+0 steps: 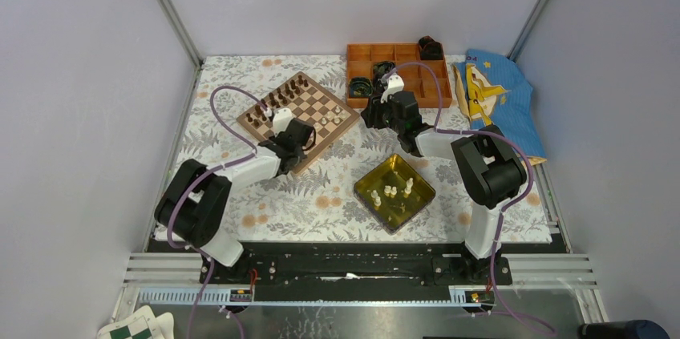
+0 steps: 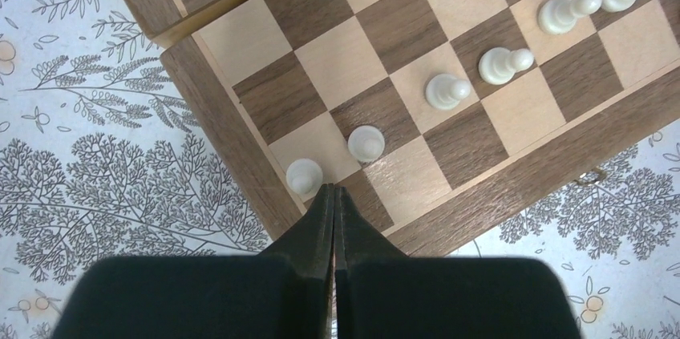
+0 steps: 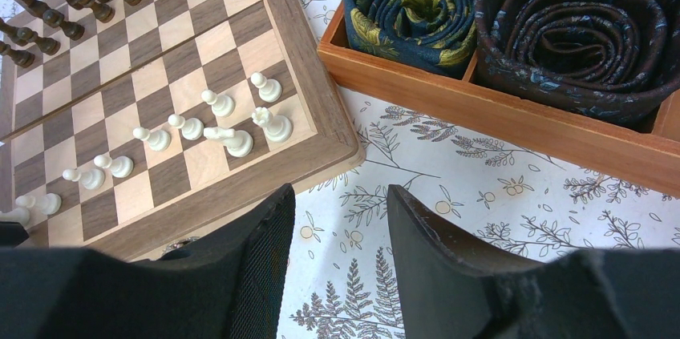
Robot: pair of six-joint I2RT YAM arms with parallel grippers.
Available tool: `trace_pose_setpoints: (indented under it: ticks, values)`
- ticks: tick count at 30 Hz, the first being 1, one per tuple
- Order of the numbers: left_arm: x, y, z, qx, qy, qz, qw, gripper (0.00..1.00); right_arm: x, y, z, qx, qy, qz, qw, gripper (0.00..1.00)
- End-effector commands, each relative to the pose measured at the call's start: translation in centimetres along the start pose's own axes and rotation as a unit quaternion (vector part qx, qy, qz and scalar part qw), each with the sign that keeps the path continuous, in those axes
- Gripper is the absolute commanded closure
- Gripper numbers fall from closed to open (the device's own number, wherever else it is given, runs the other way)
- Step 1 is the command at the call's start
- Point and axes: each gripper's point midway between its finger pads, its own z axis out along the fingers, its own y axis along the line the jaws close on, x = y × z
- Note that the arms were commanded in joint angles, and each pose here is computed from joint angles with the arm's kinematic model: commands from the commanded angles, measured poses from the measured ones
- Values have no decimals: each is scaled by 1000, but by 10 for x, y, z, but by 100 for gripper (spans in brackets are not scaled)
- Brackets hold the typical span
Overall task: Set up the chess pieces on the board
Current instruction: Adjust the chess piece on the chessboard.
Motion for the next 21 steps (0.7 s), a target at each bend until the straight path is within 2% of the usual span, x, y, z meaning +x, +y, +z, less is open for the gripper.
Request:
trace_pose_setpoints:
  ticks: [1,21]
  values:
    - [-25,-14,3,7,-41,-15,999,100,-32,6,0,-14,-45,-2,999,47]
    - [-35,-15,14,4,-46,-15,999,100,-27,4,4,-12,-39,-4,999,47]
